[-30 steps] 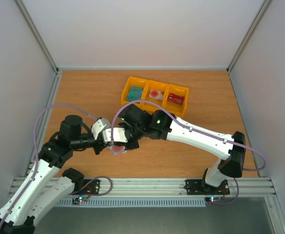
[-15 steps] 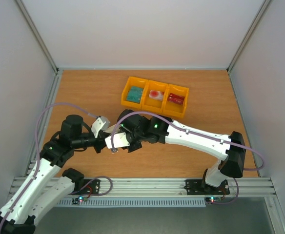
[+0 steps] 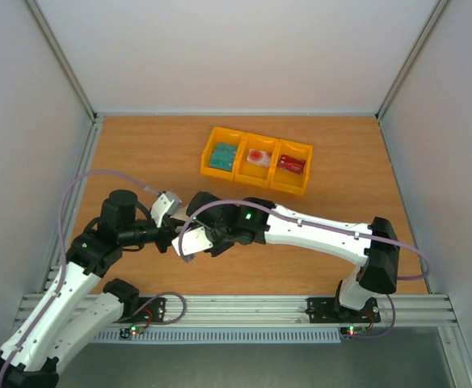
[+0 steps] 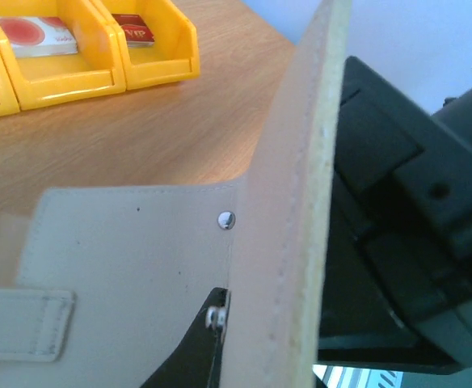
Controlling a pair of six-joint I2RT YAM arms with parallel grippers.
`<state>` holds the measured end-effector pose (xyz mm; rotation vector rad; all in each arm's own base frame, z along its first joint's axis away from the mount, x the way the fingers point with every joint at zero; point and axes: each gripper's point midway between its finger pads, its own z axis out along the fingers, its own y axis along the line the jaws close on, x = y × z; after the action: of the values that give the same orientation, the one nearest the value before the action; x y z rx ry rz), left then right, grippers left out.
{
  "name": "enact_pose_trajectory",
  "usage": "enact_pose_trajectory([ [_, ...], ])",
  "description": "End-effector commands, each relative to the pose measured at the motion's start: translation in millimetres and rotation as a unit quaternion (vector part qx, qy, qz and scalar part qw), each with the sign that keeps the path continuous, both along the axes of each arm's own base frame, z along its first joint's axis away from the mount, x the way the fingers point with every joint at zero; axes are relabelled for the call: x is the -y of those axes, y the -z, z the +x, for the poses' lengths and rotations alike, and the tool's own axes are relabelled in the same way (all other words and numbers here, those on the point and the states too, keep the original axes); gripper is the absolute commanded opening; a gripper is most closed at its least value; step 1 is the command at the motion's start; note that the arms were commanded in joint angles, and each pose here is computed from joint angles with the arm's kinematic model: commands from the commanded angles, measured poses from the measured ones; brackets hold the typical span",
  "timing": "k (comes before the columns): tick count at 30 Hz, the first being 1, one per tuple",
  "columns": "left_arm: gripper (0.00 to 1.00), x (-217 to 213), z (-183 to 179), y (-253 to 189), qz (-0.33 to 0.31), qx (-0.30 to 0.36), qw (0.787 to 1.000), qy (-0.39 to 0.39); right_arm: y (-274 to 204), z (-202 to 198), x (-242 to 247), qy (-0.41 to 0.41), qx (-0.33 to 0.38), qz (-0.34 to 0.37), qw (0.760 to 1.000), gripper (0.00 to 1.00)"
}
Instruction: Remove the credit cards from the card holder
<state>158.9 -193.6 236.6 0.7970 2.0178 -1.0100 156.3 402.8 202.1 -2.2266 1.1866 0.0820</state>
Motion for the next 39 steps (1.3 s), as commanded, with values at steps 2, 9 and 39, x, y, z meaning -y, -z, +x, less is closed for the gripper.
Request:
enact_pose_trajectory([
  [2, 0.0, 17, -16, -26, -0.067, -0.007, 0.996, 0.054, -1, 44, -19, 0.035, 0.128, 0.014, 0.991, 0.28],
  [9, 0.0, 19, -12, -22, -0.083, -0.046, 0.995, 0.039, -49, 58, -27, 0.036, 0.246, 0.117, 0.961, 0.33],
  [39, 0.99, 18, -25, -11, -0.099, 0.053, 0.988, 0.106, -88, -1, 37, 0.174, -0.317, 0.192, 0.912, 0.01],
])
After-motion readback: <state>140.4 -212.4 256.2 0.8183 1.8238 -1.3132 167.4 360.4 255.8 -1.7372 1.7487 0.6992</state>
